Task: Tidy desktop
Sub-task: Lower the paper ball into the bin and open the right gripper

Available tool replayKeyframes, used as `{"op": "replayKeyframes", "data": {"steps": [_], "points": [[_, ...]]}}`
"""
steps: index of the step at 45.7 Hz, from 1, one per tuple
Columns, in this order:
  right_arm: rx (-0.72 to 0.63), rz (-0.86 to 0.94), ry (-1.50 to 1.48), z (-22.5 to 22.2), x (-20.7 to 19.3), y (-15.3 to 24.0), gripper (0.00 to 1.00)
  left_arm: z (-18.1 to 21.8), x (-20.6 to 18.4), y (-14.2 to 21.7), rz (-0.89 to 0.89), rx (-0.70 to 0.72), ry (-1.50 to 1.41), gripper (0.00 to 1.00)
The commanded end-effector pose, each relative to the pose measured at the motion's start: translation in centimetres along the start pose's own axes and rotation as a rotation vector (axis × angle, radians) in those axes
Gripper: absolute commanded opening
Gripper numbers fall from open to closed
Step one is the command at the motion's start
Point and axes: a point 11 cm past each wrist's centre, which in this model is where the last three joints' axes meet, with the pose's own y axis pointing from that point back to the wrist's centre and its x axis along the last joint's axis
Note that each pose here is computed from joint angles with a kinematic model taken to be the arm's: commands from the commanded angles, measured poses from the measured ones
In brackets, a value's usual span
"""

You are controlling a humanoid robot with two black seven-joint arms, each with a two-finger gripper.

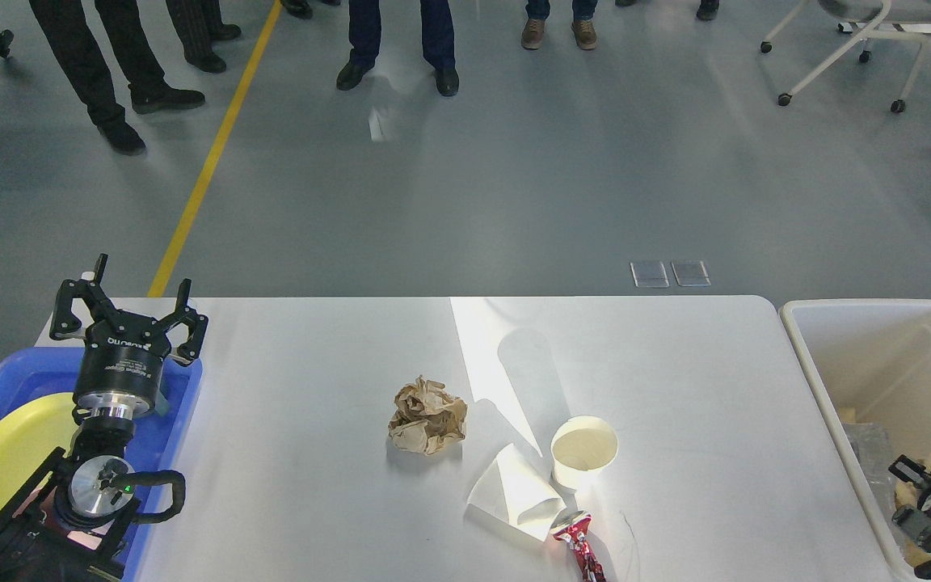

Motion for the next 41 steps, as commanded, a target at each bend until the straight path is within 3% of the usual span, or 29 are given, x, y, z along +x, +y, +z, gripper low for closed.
{"op": "replayKeyframes", "data": {"steps": [1, 28, 41], "points": [[0.001, -0.004, -0.003, 0.0, -0.2, 0.0, 1.0, 0.0, 0.0, 0.0, 0.001, 0.0, 0.0, 0.96], [0.035, -0.017, 0.006, -1.5, 0.8, 0.2, 1.0, 0.0, 0.0, 0.0, 0.001, 0.0, 0.0, 0.96], [0.106, -0.089, 0.069, -3.5, 5.8, 2.2, 1.0, 0.0, 0.0, 0.0, 0.001, 0.0, 0.0, 0.96]]}}
